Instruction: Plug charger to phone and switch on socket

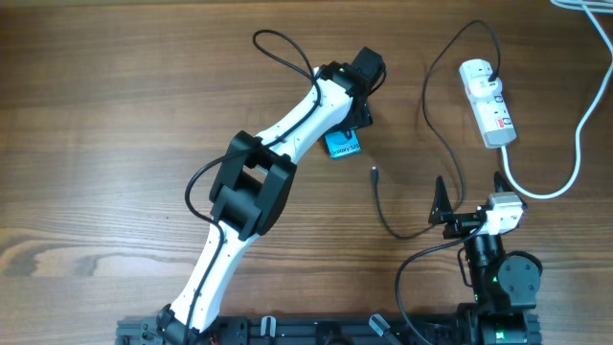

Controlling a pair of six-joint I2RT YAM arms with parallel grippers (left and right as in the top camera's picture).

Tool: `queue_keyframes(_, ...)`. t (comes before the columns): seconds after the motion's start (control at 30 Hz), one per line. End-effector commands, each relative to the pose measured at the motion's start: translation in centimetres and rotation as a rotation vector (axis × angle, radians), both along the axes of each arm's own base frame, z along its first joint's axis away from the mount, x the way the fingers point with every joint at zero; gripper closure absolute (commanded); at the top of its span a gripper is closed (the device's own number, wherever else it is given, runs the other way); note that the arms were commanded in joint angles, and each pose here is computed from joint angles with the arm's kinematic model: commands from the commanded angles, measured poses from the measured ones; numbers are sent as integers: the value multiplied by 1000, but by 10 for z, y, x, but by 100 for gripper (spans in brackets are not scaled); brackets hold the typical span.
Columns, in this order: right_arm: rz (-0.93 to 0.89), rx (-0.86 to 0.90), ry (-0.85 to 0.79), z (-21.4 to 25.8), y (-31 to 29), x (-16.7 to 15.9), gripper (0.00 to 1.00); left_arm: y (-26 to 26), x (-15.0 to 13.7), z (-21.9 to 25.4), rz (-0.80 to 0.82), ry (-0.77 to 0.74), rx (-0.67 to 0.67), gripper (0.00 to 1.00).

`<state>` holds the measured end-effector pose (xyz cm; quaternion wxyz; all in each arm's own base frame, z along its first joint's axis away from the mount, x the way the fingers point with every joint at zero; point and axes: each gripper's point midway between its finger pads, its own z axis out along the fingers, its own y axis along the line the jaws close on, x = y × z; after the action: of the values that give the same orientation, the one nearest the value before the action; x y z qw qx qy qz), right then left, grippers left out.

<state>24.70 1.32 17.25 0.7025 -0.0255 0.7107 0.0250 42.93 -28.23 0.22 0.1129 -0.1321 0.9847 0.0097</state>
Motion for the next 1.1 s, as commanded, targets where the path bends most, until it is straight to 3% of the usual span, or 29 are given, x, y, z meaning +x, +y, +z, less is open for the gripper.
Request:
queue_keyframes(0.0,9,7,-6,1,2,0,0,12,-11,-14,-32,60,61,0)
queue_keyframes(0.13,9,7,-5,1,2,0,0,19,-17,-15,-36,91,84,2)
queue_keyframes(0.57,9,8,-5,1,2,0,0,36,-31,-15,-304,206,140,2)
queue_keyframes(0.73,9,7,-5,1,2,0,0,65,-24,-15,-262,245,149,1)
queue_keyframes(1.07,9,7,-5,1,2,0,0,54,-18,-17,-433,261,30,0)
